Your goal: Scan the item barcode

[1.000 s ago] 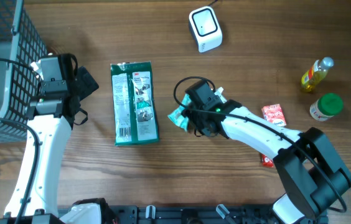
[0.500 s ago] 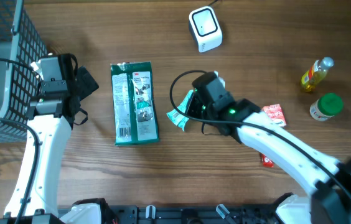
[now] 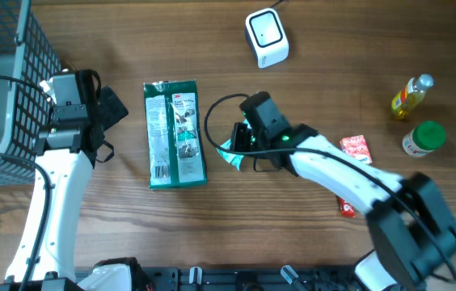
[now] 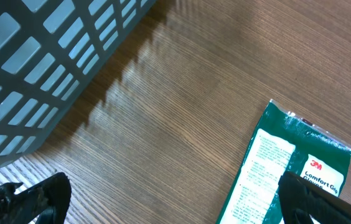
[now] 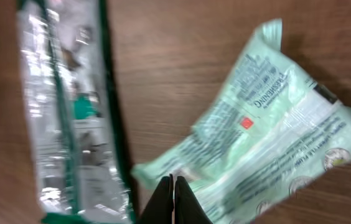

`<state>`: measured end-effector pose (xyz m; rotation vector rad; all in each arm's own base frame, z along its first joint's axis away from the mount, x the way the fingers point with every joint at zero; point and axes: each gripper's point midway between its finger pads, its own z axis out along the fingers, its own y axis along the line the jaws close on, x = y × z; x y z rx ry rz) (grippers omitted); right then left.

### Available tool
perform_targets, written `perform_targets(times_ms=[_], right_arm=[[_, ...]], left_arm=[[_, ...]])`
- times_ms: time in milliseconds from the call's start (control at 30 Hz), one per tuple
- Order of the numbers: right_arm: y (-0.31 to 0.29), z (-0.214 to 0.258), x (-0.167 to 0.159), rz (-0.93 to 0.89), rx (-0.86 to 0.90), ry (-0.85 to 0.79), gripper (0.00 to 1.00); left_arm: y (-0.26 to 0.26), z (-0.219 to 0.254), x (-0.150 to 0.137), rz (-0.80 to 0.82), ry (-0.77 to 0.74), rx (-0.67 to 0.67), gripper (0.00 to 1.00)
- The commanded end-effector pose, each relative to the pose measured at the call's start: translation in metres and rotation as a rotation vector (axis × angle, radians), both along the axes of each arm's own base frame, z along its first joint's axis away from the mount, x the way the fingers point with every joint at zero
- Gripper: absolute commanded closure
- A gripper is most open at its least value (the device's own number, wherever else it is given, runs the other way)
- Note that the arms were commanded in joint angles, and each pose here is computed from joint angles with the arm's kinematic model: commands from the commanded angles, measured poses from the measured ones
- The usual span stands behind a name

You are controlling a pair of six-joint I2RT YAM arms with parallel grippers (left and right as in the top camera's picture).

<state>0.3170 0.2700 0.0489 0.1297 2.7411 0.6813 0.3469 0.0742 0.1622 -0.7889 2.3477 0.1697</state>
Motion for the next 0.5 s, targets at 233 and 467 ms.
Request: perform_targets(times_ms=[233, 467], right_arm=[[0.01, -0.06, -0.006, 0.125, -0.029, 0.075, 0.96], [0.033, -0.006, 0.004, 0.24, 0.087, -0.077, 0.96]], left_arm=[[0.004, 0.005, 0.001, 0.005, -0.009, 0.018, 0.0], [0.004, 0.005, 0.001, 0.005, -0.009, 0.018, 0.0]])
